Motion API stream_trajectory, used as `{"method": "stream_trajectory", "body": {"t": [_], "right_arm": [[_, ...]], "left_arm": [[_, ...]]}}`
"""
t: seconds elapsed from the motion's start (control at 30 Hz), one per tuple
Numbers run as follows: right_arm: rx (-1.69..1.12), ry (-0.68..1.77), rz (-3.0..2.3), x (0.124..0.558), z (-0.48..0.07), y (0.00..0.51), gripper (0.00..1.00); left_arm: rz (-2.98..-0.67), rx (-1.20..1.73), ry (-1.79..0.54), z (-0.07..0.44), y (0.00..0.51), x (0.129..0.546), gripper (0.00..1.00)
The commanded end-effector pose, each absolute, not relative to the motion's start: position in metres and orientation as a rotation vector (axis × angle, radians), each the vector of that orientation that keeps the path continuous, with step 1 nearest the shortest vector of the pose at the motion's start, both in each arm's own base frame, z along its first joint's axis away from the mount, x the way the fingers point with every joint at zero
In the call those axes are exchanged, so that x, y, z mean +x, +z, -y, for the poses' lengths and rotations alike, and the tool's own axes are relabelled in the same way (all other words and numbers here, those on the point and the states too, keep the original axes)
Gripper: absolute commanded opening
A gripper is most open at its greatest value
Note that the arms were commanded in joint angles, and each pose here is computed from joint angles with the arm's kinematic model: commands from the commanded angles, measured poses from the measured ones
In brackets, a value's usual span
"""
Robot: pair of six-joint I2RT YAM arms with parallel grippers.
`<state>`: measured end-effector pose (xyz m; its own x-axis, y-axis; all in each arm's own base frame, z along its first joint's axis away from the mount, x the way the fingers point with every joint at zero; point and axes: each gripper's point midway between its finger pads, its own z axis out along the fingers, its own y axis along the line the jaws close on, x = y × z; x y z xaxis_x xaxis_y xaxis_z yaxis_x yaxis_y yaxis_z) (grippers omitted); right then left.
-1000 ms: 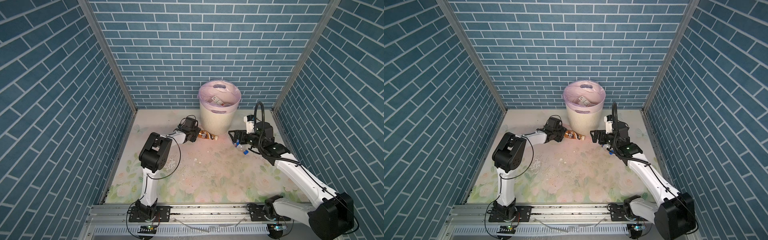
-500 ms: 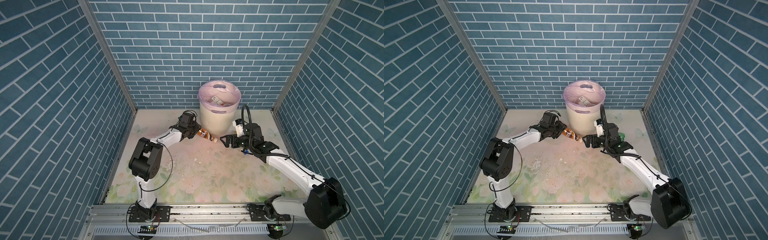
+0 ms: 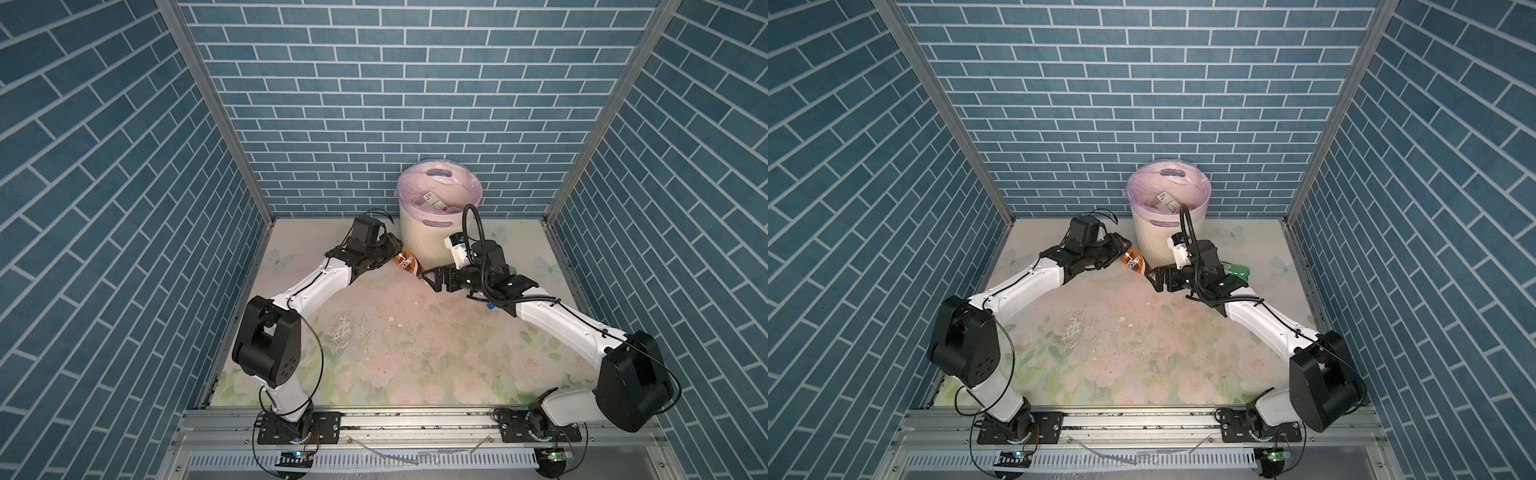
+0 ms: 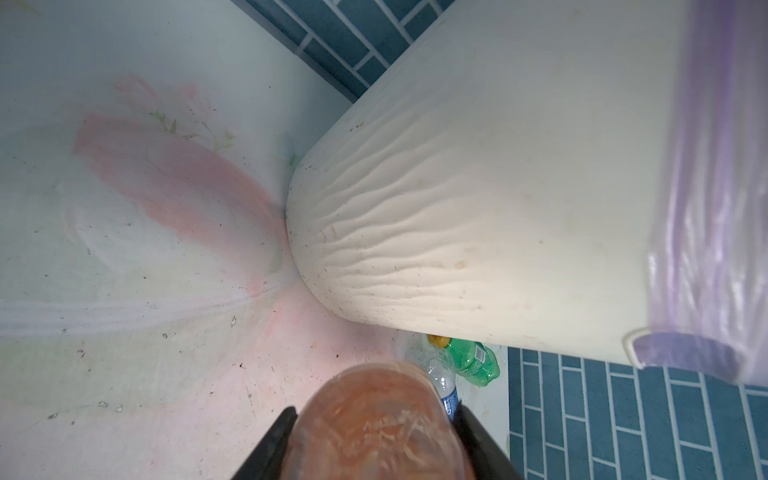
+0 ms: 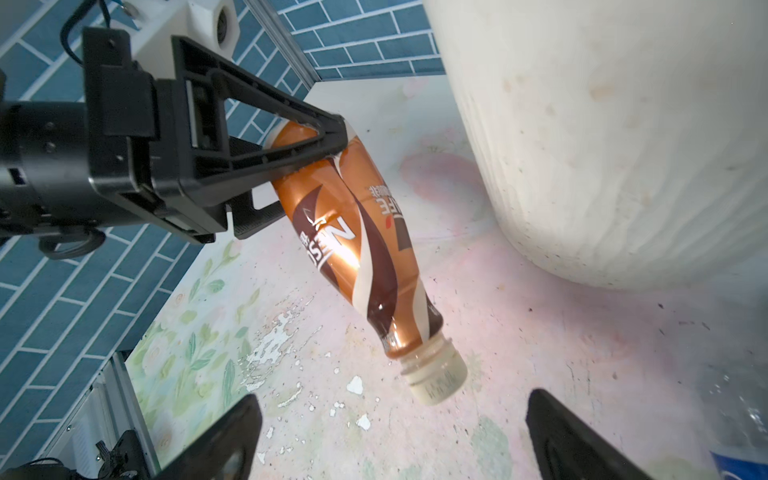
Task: Throw the plastic bottles in the bin
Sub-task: 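Close the left gripper on the Nescafe bottle cap end and lift it, then hold the Nescafe bottle up while the right gripper closes on its body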
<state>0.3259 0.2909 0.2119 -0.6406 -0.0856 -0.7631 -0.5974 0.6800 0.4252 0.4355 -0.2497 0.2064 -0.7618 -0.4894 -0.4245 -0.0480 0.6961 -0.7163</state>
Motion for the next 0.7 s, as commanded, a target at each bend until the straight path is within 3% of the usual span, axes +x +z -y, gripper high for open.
{"method": "stream_trajectory", "body": {"t": [0.0,0.2,0.67], "right_arm": [[-0.606,0.913,-2.027,0.332,-0.310,0.244,0.99],[-0.620,0.907,-2.002,0.342,-0.319,0.251,0.99],[-0.651,1.041,-1.959,0.352,-0.346,0.253,0.86]], "left_arm": [[-2.284,-0.329,-0.963,0.254,0.218,0.422,0.47],[-2.244,-0.251,-1.011,0.263,0.238,0.413,0.47],[-2.191,-0.181,-1.081,0.273,0.263,0.405,0.46]]}}
